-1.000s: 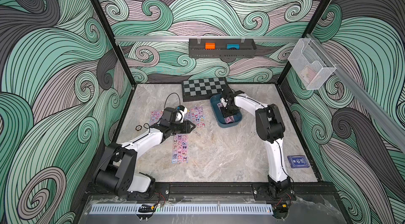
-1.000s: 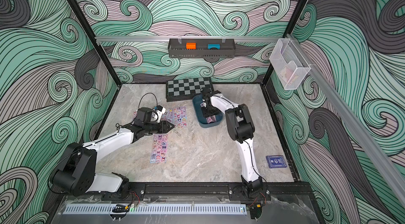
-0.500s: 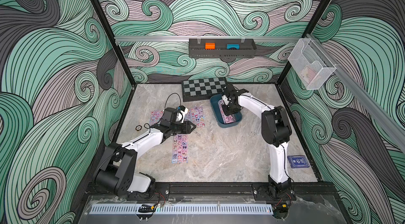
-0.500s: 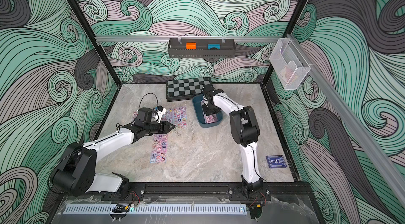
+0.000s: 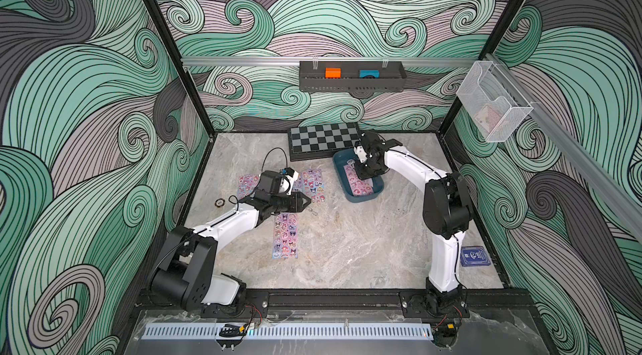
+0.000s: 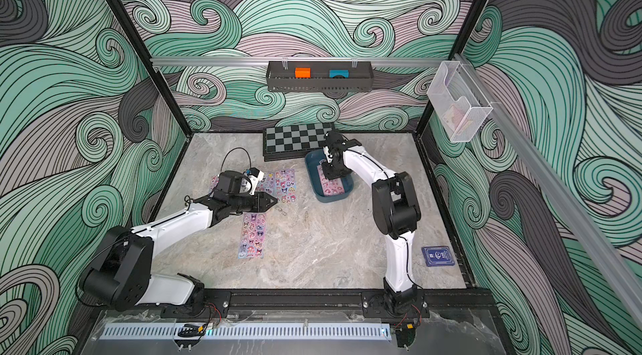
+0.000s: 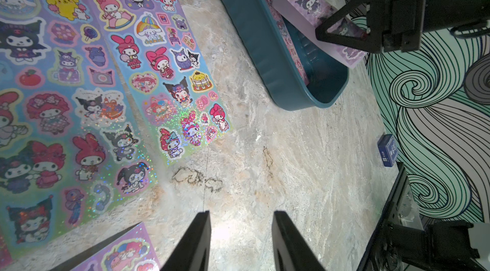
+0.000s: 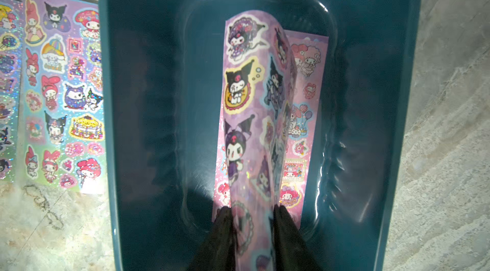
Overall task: Take the stickers out of the storage box
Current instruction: Pick up the sticker from the storage box.
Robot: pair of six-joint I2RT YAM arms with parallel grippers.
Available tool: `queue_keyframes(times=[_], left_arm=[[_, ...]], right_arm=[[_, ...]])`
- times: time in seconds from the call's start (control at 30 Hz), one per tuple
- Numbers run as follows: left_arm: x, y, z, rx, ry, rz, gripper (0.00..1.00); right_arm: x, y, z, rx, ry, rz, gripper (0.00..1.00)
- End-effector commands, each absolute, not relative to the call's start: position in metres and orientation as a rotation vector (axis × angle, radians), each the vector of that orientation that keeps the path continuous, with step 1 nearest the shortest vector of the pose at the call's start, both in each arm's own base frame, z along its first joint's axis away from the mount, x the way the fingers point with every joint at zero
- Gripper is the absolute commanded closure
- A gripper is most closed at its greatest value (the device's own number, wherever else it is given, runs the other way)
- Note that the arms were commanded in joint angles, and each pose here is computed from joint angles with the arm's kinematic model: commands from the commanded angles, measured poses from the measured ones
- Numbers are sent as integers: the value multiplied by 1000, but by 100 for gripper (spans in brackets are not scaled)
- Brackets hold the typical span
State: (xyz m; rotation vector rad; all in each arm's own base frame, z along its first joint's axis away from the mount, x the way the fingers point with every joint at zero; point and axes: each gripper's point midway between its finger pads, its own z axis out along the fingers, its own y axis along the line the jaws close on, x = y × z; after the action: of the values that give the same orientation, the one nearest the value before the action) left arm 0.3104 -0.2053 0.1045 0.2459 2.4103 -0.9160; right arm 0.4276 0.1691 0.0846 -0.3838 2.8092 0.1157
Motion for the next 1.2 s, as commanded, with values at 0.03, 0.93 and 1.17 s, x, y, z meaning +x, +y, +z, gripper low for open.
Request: queue_keyframes(times=[0.03, 0.93, 1.17], left_arm=[[314, -210, 112, 283, 2393, -916, 57], [405, -289, 250, -114, 2036, -1598, 49], [388, -296, 262, -80, 1993, -1637, 49]], right_arm=[[424, 170, 114, -353, 2731, 181, 72], [340, 206, 236, -454, 2287, 415, 79], [330, 226, 237, -495, 2288, 509, 79]])
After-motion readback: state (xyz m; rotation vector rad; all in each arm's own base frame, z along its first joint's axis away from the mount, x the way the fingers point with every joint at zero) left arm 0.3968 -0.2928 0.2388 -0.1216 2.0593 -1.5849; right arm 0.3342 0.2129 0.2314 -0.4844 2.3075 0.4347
